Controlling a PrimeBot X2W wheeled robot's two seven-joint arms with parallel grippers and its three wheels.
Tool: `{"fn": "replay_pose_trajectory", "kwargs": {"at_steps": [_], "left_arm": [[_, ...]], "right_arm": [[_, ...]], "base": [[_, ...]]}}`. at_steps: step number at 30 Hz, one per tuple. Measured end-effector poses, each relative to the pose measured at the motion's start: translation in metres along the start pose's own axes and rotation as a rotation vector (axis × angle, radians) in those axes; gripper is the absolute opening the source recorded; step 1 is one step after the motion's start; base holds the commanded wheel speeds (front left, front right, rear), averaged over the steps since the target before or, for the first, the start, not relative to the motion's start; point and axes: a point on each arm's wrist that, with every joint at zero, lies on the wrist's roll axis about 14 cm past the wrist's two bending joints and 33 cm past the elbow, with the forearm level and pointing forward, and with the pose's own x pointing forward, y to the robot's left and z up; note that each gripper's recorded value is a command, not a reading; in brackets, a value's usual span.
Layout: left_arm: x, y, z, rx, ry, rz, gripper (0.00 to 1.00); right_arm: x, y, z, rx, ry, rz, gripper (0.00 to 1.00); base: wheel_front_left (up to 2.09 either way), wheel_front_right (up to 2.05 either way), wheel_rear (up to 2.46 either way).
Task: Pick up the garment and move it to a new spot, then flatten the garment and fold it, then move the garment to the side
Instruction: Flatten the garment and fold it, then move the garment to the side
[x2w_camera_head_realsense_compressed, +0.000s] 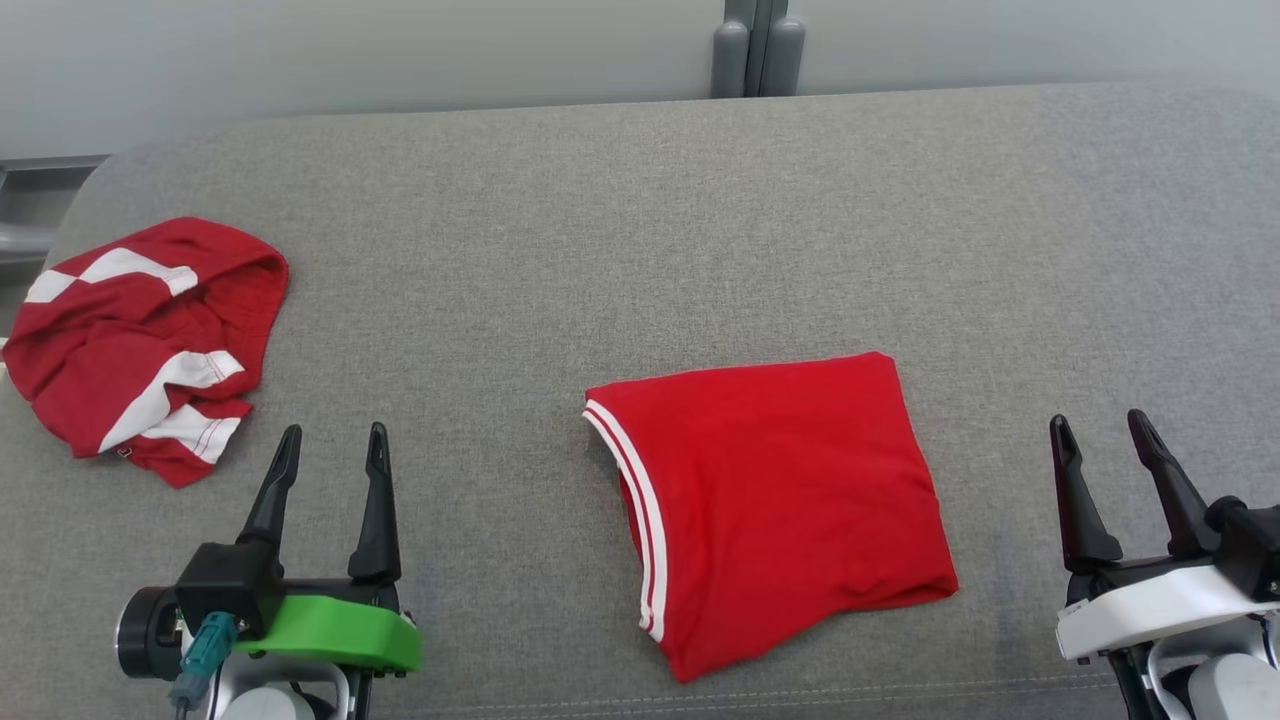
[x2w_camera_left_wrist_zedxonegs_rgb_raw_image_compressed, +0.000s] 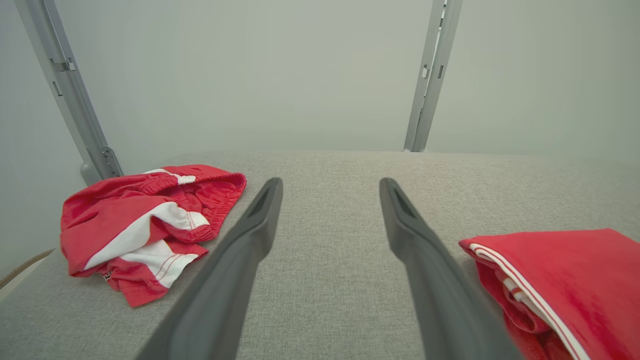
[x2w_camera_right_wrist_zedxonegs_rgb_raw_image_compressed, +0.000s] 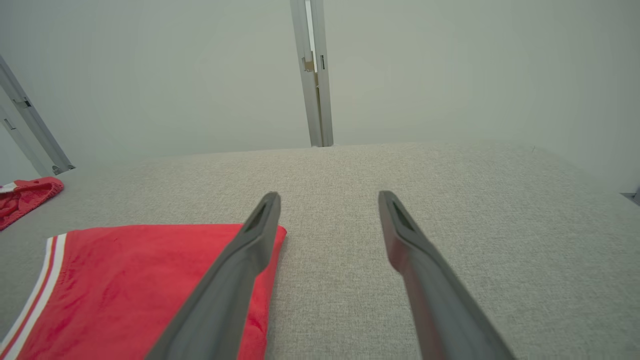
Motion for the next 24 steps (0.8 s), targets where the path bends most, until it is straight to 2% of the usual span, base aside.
{"fn": "replay_pose_trajectory", "kwargs": {"at_steps": [9,20,24], "left_arm": [[-0.003,-0.003,0.0,0.0,0.009,-0.007,1.0],[-0.008,0.007,-0.003,-0.026,0.013,0.041,1.0],[-0.011,0.014,-0.007,-0.032,0.024,0.07,1.0]], "right_arm": [[0.001,0.008,-0.007,0.003,0.034,0.022,1.0],[0.012,0.051,-0.082,0.025,0.335,0.186,1.0],[0.019,0.058,-0.104,0.025,0.41,0.215,1.0]], "base": [[0.0,0.0,0.0],[0.0,0.0,0.0],[0.0,0.0,0.0]]}}
